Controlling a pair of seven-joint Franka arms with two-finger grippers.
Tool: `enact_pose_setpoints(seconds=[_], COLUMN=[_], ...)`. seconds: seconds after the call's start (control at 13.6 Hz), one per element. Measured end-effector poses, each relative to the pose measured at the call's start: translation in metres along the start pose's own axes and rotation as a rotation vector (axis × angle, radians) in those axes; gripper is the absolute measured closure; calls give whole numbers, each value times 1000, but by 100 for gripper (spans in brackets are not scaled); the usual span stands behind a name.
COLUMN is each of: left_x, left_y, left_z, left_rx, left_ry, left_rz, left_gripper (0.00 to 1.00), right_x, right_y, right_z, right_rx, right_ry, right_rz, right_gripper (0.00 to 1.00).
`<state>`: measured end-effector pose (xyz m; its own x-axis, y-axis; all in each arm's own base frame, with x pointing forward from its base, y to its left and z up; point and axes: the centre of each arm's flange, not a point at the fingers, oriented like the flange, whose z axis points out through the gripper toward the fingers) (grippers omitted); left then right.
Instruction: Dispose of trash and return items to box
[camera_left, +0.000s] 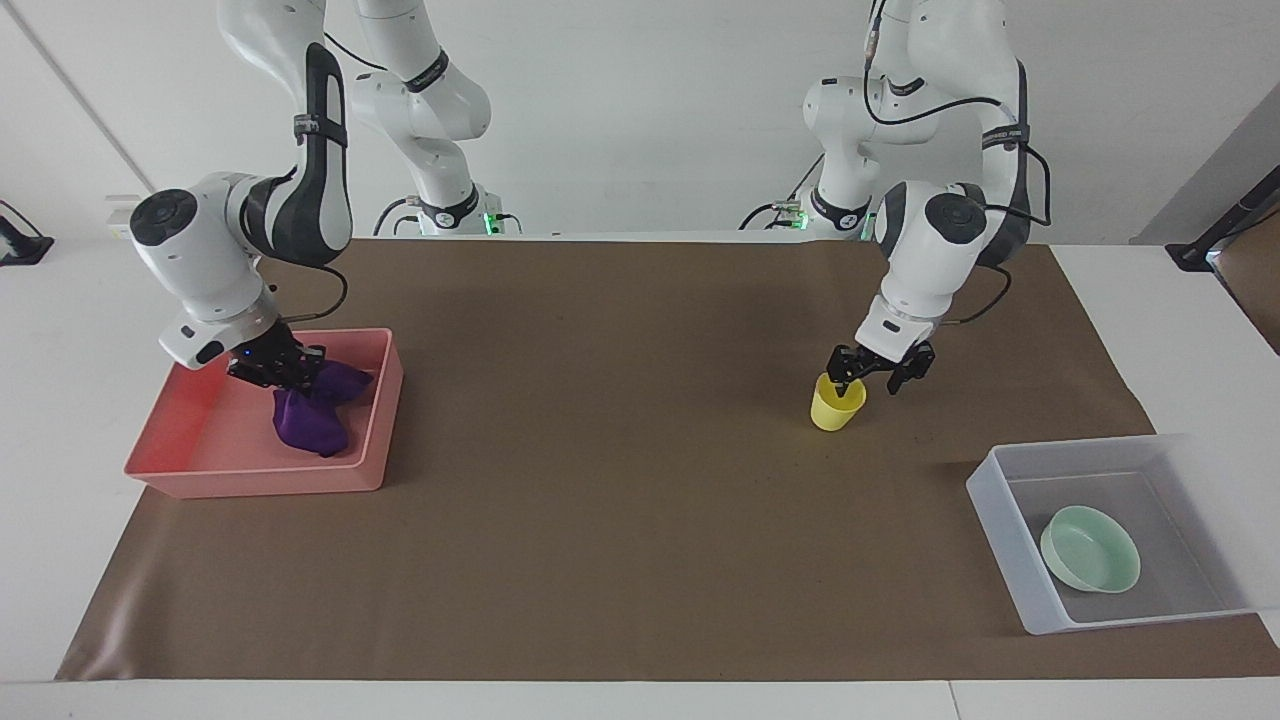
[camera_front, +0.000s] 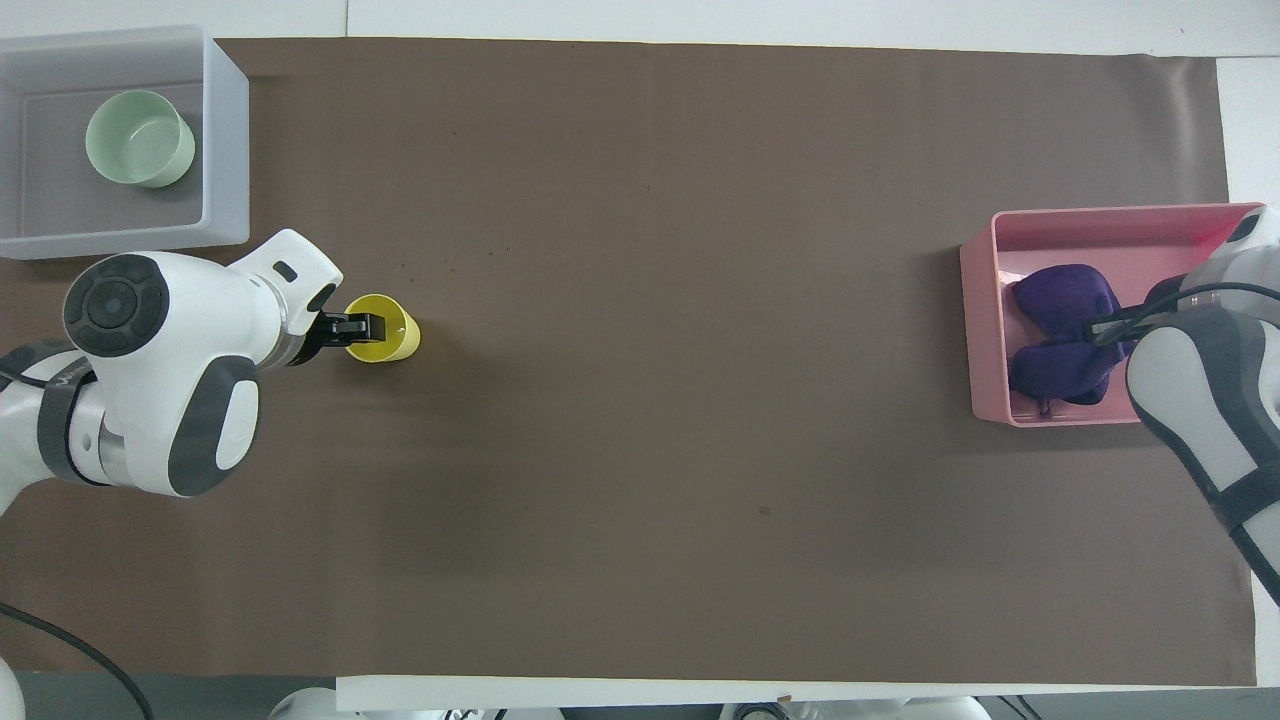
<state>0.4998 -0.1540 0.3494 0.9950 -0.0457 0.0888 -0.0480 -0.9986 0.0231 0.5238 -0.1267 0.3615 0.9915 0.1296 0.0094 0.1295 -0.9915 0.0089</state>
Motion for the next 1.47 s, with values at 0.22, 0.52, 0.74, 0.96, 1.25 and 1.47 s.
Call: enact_pose_setpoints(seconds=[0.22,0.52,0.74,0.96,1.25,1.47], left_x=[3,48,105,153,183,202], left_y=[0,-10,-66,-150,-269,-275], left_z=[-4,-75,-177,-182,-106,-55], left_rx=[-4,-1,20,25,37,35], left_ry=[15,-2,-50,32,117,160], left_rz=[-19,-86,-180,-260,-329,-320], left_gripper=[71,97,97,97,97,97], right_x=[3,27,46,49,42,35], right_y=[-3,-41,-86,-118,-145,-147], right_z=[-4,-36,-90,-139,-203,-244], right_rx=[-3,6,20,19,16,33], right_ry=[9,-13,-77,-112,-135,-142], right_rz=[-9,-83,-51,33,42,41], right_gripper=[55,5,0,0,0,0])
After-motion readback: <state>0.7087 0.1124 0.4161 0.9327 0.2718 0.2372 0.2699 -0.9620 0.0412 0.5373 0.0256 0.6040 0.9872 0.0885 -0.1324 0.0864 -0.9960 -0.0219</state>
